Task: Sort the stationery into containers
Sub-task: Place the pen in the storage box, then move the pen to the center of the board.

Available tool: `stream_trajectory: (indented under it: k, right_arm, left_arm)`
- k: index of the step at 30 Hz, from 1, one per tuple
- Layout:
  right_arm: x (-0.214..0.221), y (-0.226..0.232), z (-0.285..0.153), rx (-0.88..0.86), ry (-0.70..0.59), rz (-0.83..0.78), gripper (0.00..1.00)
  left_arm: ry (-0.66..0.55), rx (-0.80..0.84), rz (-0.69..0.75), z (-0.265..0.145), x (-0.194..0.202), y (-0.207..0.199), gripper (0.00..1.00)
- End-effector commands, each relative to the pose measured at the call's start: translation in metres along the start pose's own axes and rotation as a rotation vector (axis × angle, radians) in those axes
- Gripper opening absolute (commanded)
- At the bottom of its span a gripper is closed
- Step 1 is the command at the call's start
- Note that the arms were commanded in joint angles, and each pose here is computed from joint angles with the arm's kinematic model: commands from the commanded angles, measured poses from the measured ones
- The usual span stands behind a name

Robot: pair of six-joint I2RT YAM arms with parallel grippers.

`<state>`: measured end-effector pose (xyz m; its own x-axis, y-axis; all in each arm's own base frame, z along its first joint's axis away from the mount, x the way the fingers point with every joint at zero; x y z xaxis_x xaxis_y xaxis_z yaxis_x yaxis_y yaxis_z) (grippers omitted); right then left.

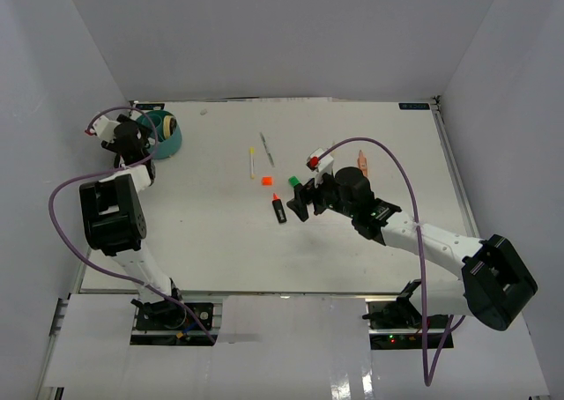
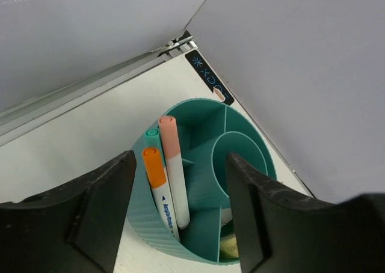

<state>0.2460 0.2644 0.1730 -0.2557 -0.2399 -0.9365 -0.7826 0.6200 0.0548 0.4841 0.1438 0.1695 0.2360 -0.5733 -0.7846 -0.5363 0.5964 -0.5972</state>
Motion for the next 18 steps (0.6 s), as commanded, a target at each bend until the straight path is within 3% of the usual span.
stream_trajectory:
  k: [1,8,13,18]
  right_arm:
    - [-0.007,0.001,0.003,-0.015,-0.045,-0.017,0.90]
    - [-0.013,0.000,-0.002,-0.005,-0.066,-0.024,0.90]
    - [-0.016,-0.003,-0.007,0.021,-0.073,-0.020,0.90]
    - [-0.016,-0.010,-0.012,0.086,-0.051,-0.008,0.90]
  left_arm:
    - [-0.033,0.037,0.024,-0.006,-0.027,-0.018,0.73]
    - [0.005,0.052,0.098,-0.027,-0.053,-0.036,0.98]
    - [0.138,0.152,0.239,-0.061,-0.050,-0.085,0.98]
    - [0.382,0.290,0.464,-0.115,0.009,-0.146,0.98]
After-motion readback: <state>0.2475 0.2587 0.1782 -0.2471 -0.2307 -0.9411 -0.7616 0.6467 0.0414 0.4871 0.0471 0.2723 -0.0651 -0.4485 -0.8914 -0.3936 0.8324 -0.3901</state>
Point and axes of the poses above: each gripper's point midway between its finger pads, its own z axis out along the fingers, its own y axis along the line the jaws close on, x = y × z, the point moved 4 cm from there along -z, back along the fingers, and after that the axes turned 4 degrees about -z, right-handed, at the moved point
